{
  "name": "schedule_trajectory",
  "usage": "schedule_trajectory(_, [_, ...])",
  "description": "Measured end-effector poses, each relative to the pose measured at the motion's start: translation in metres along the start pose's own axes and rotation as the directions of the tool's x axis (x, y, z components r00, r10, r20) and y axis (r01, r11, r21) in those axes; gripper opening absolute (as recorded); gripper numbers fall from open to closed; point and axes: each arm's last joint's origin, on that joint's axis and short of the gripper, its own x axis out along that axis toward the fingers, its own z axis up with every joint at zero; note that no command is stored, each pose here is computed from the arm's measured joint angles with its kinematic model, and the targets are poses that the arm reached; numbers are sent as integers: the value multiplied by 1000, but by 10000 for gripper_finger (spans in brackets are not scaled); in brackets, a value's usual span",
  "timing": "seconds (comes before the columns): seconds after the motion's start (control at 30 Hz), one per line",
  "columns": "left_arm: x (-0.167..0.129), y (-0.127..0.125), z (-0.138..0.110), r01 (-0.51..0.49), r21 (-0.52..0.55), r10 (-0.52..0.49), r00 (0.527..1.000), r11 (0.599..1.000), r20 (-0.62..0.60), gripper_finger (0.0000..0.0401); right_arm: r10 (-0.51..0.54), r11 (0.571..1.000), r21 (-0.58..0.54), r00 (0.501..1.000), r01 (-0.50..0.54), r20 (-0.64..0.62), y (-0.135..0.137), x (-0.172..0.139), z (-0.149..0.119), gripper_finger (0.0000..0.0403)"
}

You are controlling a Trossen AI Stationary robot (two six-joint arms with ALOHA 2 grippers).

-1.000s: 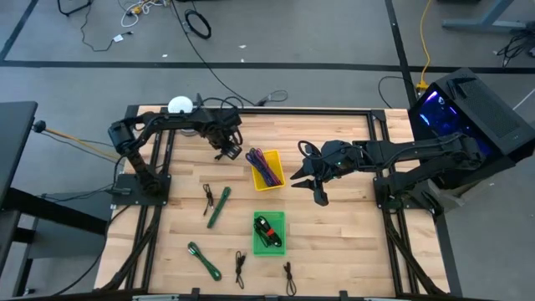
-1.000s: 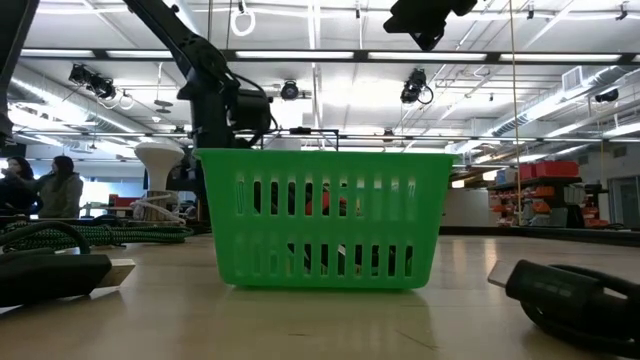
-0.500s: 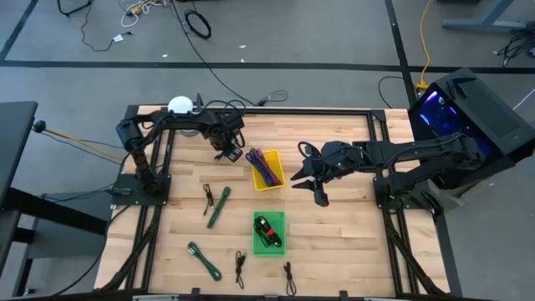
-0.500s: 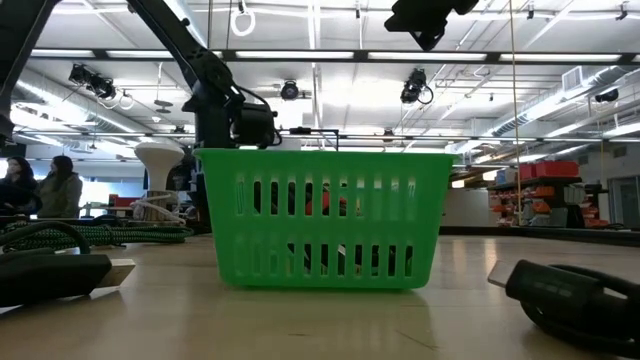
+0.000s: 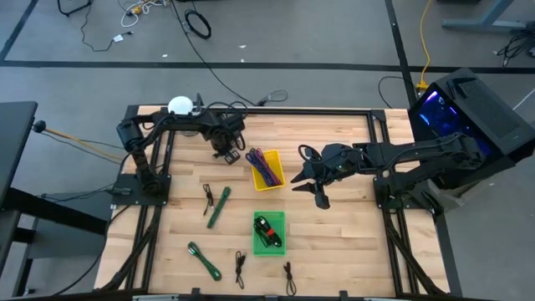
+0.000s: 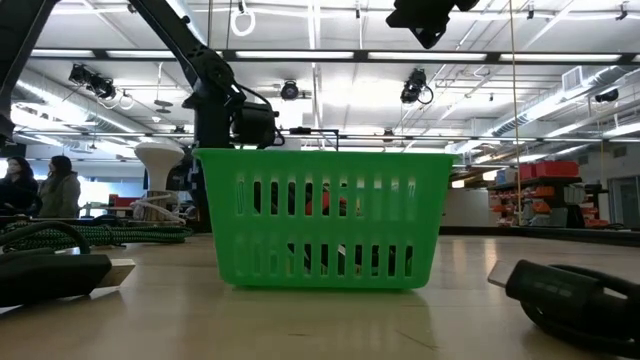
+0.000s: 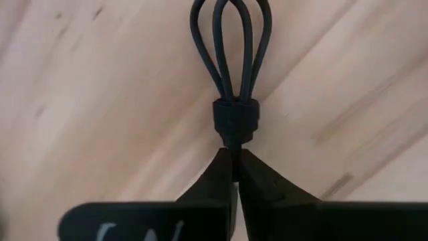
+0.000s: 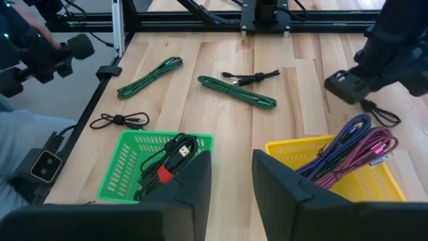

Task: Pick & Place USB Port
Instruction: Put the black charger cable into the green bin

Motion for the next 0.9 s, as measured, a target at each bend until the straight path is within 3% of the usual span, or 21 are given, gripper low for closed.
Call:
schedule_trajectory(0.2, [-25, 6, -5, -115, 40, 117, 993, 992, -29, 8, 0, 1000, 1, 1000, 0, -5, 0, 0, 0, 111])
schedule_trajectory(0.4, [-81, -7, -17, -104, 159, 102, 995, 982, 21, 8, -1, 1000, 4, 1000, 1, -7, 0, 0, -1, 111])
schedule_trajectory(0.6, [-140, -36, -49, -88, 300, 60, 993, 950, 99, 8, -34, 999, 4, 999, 34, 1, -1, 0, 0, 111])
schedule_trajectory(0.8, [-167, -81, -86, -1, 480, -70, 989, 877, 130, 8, -79, 997, 3, 997, 79, 23, -3, 0, 2, 111])
schedule_trajectory(0.9, [-171, -108, -107, -5, 622, -97, 987, 783, 130, 8, -78, 997, 2, 996, 78, 51, -3, 0, 5, 111])
